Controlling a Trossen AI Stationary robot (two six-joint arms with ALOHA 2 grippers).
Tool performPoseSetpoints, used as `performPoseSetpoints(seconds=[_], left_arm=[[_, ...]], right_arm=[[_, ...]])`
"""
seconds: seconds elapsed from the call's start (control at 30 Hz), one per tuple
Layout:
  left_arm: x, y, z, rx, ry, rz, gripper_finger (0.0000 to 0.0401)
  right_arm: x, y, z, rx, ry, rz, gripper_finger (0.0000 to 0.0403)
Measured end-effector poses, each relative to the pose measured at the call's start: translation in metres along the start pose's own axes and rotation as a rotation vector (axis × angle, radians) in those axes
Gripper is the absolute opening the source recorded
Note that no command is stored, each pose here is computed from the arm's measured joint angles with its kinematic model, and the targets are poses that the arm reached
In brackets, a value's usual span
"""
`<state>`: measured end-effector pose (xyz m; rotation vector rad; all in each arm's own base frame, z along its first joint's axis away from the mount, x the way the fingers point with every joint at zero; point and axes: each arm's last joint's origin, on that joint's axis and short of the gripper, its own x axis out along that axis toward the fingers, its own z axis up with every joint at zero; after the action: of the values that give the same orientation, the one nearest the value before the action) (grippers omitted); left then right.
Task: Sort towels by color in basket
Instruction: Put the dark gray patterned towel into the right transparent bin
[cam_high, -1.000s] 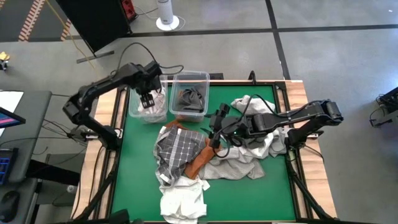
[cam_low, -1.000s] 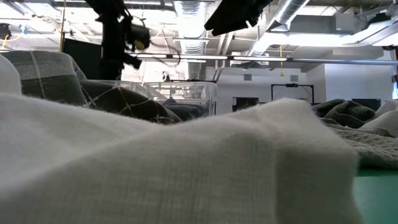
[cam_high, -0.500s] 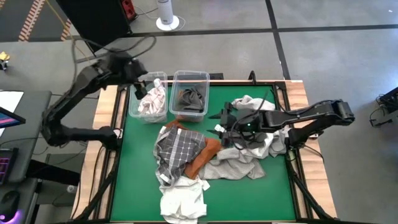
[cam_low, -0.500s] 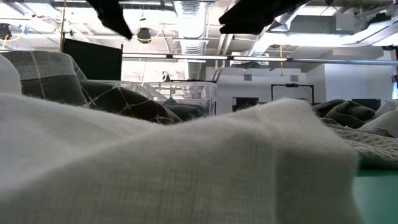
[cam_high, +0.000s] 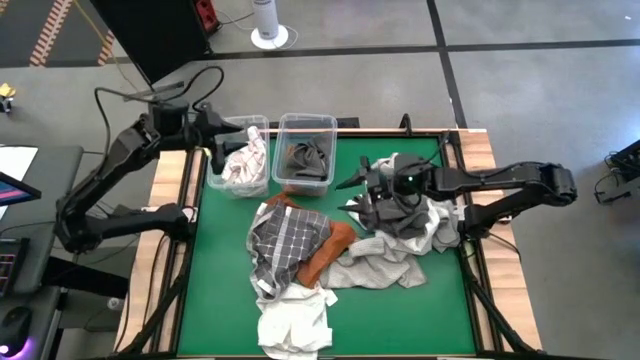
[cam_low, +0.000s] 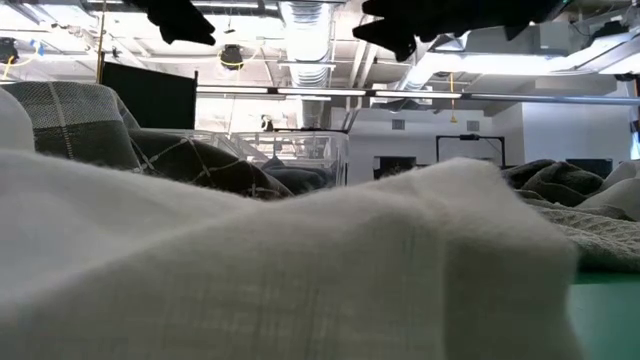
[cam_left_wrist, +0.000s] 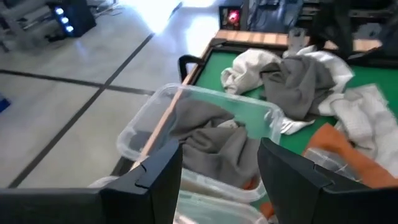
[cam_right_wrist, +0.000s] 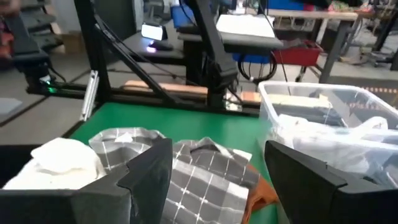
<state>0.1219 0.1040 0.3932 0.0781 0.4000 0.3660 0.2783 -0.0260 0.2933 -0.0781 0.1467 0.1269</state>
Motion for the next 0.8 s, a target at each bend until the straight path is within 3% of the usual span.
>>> performPoseSetpoints(seconds=[0.17,0.27,0.6,0.8], left_arm=[[0.010,-0.008,-0.015,-0.001,-0.048,-0.025,0.0198],[0.016,-0.016,-0.024,0.002,-0.071,-0.097,0.0198],[0.029,-0.052,-0.043,0.033,-0.208,-0.530,0.0198],[0.030,-0.064,-0.043,0.058,-0.235,-0.664,0.0198]], right_arm=[[0.002,-0.005,-0.002,0.002,-0.001,-0.010,0.0285],[0.002,-0.005,-0.001,0.001,-0.008,-0.008,0.0285],[0.002,-0.005,-0.001,0.001,-0.009,-0.007,0.0285],[0.002,-0.004,-0.001,0.001,-0.013,-0.005,0.0285]])
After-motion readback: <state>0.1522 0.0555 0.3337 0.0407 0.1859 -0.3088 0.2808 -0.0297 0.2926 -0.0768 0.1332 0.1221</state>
